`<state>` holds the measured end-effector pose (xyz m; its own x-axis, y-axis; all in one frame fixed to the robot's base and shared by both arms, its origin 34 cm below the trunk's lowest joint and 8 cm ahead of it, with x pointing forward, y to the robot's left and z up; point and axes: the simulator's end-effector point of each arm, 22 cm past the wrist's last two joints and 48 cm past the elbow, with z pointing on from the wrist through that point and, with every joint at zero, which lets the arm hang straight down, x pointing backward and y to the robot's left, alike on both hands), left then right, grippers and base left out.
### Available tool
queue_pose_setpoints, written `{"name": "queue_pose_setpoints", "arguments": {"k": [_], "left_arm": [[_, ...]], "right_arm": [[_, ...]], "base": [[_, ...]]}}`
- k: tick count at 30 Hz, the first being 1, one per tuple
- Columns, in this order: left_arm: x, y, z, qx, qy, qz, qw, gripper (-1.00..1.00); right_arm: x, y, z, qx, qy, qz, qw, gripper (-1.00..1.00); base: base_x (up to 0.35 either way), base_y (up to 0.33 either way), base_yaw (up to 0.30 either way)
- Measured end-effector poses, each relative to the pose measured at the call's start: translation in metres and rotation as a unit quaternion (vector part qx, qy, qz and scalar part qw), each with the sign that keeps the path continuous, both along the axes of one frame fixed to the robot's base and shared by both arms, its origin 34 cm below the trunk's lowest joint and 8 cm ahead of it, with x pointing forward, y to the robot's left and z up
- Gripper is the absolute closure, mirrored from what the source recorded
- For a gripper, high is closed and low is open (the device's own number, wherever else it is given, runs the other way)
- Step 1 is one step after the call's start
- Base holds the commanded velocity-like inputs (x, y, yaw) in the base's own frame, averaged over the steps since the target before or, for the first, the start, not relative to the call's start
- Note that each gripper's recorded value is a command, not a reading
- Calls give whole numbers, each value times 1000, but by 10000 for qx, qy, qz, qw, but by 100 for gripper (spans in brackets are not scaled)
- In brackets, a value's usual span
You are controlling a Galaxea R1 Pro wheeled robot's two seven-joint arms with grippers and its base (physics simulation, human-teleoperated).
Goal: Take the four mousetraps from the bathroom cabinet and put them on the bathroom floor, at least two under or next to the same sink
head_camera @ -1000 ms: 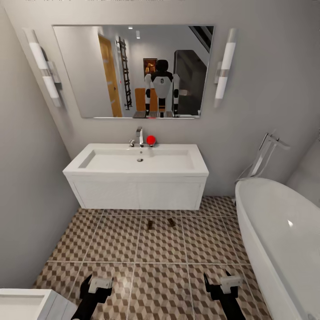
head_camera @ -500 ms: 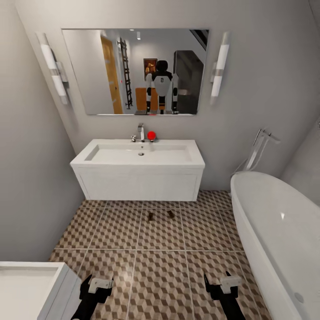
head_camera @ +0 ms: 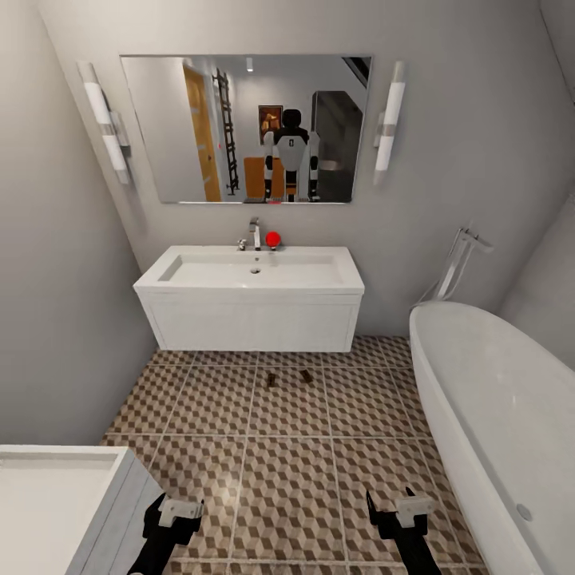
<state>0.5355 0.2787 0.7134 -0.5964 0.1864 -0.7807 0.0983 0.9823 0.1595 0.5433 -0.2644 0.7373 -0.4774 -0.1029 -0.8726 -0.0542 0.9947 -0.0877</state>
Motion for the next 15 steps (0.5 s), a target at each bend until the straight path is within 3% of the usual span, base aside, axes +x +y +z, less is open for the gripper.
{"name": "queue_pose_setpoints", "arguments": {"k": [15], "left_arm": [[0, 0, 0, -3, 3, -4, 10000, -100]], "right_arm": [[0, 0, 0, -5, -2, -9, 10000, -100]], "base": [[0, 0, 0]]}}
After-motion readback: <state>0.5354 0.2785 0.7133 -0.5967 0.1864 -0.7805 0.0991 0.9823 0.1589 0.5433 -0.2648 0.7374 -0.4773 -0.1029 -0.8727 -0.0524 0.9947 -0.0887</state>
